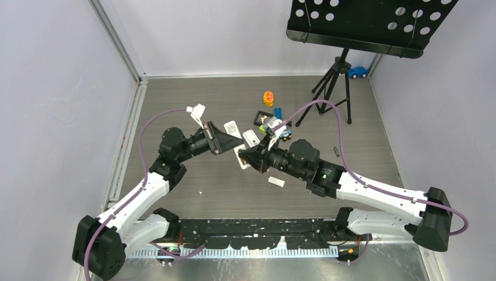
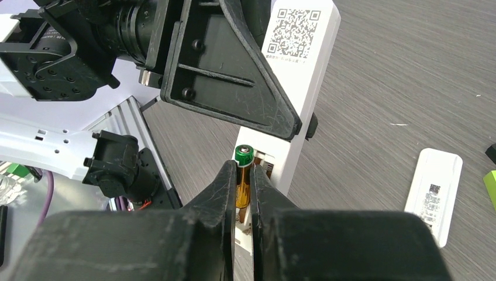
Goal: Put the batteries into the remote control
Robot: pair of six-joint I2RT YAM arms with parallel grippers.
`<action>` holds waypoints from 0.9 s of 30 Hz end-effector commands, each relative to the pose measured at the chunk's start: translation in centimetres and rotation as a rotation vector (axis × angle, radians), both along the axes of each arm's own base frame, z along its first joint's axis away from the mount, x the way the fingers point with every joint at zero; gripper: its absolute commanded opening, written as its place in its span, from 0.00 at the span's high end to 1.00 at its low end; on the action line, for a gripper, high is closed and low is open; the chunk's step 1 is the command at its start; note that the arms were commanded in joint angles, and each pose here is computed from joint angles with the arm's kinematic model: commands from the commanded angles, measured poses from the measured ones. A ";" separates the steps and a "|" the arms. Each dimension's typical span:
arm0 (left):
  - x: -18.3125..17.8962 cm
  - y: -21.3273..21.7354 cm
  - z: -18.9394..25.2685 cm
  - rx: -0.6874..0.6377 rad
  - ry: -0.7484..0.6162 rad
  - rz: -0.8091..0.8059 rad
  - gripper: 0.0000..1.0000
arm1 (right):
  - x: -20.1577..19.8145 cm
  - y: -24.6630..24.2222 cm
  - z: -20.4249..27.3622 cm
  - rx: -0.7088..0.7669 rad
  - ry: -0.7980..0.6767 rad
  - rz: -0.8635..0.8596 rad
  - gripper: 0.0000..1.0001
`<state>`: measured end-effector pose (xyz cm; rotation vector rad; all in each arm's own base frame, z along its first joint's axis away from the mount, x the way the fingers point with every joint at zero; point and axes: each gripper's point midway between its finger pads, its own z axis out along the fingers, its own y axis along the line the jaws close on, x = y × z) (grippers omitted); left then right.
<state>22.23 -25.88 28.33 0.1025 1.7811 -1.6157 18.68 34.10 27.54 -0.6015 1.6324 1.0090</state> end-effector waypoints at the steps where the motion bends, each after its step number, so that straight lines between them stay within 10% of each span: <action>1: -1.2 0.1 4.8 -0.103 -0.128 -0.037 1.00 | -0.5 -0.2 -1.0 -0.086 0.032 0.017 0.88; 27: -1.2 0.1 4.8 -0.112 -0.115 -0.041 1.00 | -0.2 0.4 -0.1 -0.061 0.089 -0.001 0.72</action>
